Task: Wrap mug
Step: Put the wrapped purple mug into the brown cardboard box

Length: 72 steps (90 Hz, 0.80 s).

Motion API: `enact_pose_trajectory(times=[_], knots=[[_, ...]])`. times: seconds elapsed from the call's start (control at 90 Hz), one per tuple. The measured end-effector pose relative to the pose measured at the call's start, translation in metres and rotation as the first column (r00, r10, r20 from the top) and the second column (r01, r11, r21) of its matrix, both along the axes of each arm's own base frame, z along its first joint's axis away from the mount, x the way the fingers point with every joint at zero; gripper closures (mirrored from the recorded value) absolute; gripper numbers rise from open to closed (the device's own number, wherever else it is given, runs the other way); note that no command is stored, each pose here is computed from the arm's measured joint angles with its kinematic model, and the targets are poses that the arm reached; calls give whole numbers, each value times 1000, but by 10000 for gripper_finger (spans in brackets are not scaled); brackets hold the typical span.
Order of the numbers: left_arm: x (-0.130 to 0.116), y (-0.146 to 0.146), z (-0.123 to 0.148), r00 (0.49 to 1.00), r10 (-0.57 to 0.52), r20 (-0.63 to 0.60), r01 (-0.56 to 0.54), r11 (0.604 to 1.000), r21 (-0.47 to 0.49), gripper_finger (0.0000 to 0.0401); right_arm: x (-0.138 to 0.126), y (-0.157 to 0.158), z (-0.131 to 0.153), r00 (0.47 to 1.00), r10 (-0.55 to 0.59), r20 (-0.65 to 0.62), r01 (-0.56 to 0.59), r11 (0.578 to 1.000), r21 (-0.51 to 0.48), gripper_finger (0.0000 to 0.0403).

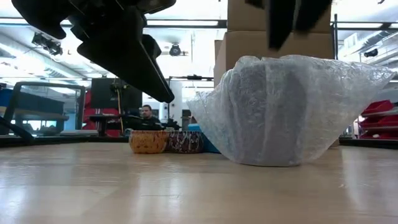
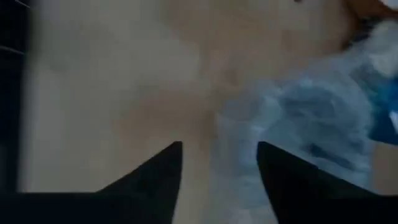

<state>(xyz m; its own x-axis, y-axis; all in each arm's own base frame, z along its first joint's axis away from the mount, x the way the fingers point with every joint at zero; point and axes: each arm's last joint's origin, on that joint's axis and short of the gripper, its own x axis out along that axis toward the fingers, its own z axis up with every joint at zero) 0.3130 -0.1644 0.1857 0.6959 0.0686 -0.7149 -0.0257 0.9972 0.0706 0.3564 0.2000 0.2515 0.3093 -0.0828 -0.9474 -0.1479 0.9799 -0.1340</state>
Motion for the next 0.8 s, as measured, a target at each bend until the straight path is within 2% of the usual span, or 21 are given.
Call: enact_pose_trajectory(times=[0.2,0.411,0.533,0.622,0.711,0.8], knots=[[0,0,0,1000,0,-2,0,1000,1,249,21,-11,-47,989,-17,-147,17,1000,-2,147],[-1,1,-1,1000,-1,-17,1,1000,8,248,34,-18,-94,960,-10,-281,1,999,-32,136],[-3,2,-3,999,2,-41,-1,1000,21,249,35,-21,-97,953,-13,-303,5,1000,-29,154],[-4,3,-4,998,4,-59,-2,1000,31,249,34,-24,-89,959,-22,-281,15,1000,-25,177],[-7,3,-3,997,-12,-82,13,1000,20,249,33,-26,-80,966,-27,-258,19,999,-32,215],[-8,1,7,992,-52,-112,49,998,-28,249,32,-27,-74,971,-31,-237,22,999,-43,270]])
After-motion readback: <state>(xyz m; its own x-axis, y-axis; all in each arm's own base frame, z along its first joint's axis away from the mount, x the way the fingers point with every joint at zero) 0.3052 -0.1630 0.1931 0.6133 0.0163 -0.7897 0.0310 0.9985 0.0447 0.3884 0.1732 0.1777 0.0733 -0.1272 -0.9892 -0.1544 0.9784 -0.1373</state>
